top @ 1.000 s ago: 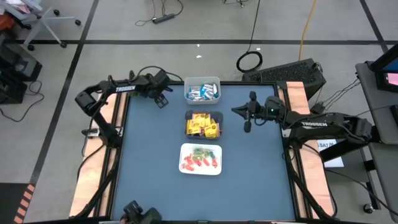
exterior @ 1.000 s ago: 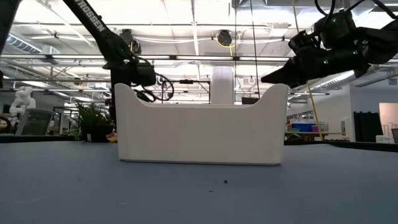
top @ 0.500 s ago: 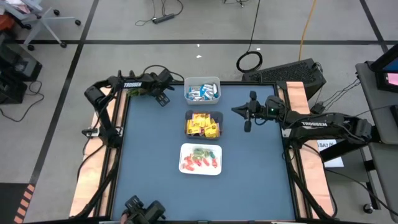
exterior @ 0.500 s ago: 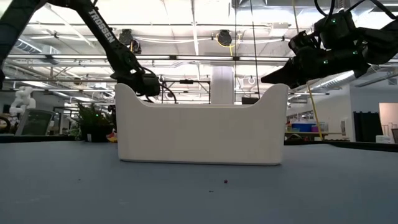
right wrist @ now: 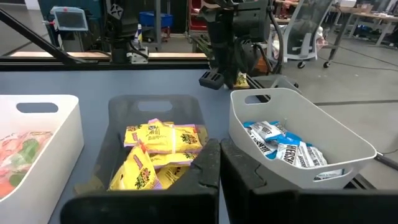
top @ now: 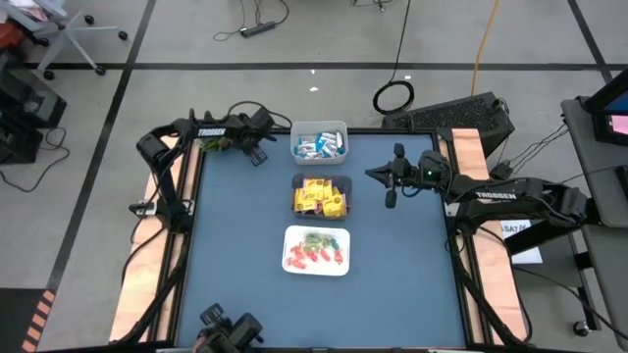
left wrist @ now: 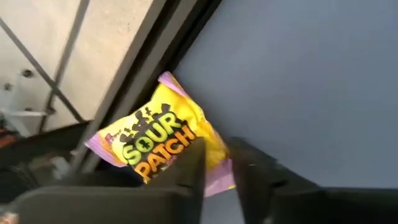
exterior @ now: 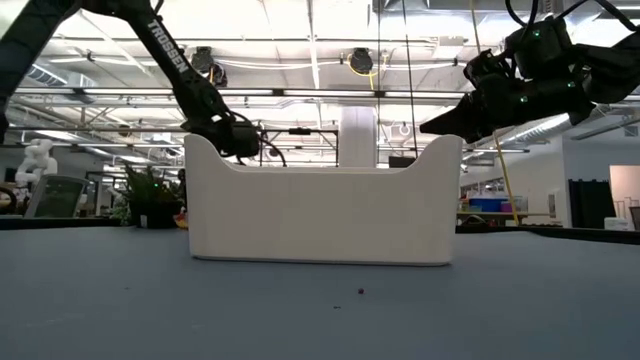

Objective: Sort candy
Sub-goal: Put the yellow candy into the black bin

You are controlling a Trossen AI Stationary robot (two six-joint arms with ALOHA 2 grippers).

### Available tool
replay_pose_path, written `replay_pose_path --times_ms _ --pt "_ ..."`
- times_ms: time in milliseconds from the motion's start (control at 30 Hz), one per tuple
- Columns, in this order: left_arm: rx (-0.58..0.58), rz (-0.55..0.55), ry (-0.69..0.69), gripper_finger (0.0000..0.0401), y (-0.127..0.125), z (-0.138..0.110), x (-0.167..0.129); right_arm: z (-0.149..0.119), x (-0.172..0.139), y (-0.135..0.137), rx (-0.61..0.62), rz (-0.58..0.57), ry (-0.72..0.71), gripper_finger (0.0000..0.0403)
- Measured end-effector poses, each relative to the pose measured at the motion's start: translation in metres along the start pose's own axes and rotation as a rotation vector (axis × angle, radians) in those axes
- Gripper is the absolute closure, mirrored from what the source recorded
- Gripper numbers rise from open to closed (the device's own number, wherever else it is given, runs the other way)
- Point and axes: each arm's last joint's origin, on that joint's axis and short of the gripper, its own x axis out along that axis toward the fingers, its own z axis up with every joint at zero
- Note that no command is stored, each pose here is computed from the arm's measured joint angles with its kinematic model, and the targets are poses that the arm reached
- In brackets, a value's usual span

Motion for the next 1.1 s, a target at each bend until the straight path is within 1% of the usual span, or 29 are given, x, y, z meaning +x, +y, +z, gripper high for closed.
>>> replay_pose_path --times_ms 100,167,300,400,500,667,767,867,1000,1100 --pt "0.048 0.010 0.004 0.0375 0.001 0.000 0.000 0.000 0.000 0.000 0.000 0.000 0.000 0.0403" --pt "0.055 0.017 0.004 0.0393 0.001 0.000 0.000 0.000 0.000 0.000 0.000 0.000 0.000 0.0403" --pt "0.081 0.034 -0.002 0.0395 -0.001 0.001 -0.004 0.000 0.000 0.000 0.000 0.000 0.000 0.0403" --pt "0.091 0.043 -0.029 0.0397 -0.002 0.001 -0.016 0.000 0.000 0.000 0.000 0.000 0.000 0.0403" --pt "0.104 0.046 -0.076 0.0398 -0.006 0.002 -0.036 0.000 0.000 0.000 0.000 0.000 0.000 0.0403" --pt "0.103 0.038 -0.190 0.0399 -0.013 -0.003 -0.081 0.000 0.000 0.000 0.000 0.000 0.000 0.0403" --pt "0.103 0.001 -0.281 0.0400 -0.021 -0.008 -0.110 0.000 0.000 0.000 0.000 0.000 0.001 0.0403" --pt "0.148 -0.083 -0.386 0.0400 -0.035 -0.013 -0.136 0.000 0.000 0.000 0.001 0.000 0.003 0.0403" --pt "0.232 -0.205 -0.521 0.0400 -0.060 -0.018 -0.165 0.000 0.000 0.000 0.000 -0.004 0.004 0.0403" --pt "0.289 -0.293 -0.633 0.0400 -0.082 -0.017 -0.181 0.000 0.000 0.000 0.000 -0.005 0.004 0.0403"
